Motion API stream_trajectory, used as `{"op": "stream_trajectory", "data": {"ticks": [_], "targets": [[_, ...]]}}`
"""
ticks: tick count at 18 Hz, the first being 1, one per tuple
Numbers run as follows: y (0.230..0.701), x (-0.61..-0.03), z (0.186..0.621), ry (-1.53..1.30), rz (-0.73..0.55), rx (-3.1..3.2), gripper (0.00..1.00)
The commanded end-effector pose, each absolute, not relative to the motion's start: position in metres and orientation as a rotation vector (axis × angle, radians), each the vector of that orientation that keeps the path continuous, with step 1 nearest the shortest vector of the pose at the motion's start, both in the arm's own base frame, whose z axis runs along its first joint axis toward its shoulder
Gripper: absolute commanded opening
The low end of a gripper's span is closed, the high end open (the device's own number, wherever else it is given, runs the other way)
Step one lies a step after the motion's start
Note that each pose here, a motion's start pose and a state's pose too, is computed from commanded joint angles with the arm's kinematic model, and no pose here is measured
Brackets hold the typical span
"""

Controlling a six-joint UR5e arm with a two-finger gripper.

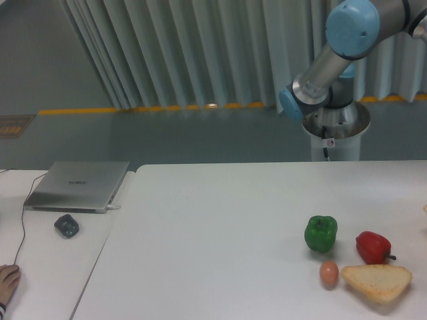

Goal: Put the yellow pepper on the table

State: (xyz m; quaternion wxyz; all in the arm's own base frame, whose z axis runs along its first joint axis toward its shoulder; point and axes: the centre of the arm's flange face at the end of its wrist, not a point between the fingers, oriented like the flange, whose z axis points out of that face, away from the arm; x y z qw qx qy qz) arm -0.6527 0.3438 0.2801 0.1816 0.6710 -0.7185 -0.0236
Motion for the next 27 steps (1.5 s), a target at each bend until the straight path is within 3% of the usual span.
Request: {"op": "stream_trajectory", "data": {"ticks": [12, 14, 17, 27], "targets": [[0.343, -0.649, 0.276, -2.027, -0.059, 1.902, 1.00], [0.345, -0.648, 0.277, -2.019, -0.073, 1.904, 0.92], [0.343, -0.648, 0.278, -1.985, -0.074, 1.929, 0.65], [0.358, -0.643, 0.301, -1.915, -0.101, 1.973, 0.51]]}}
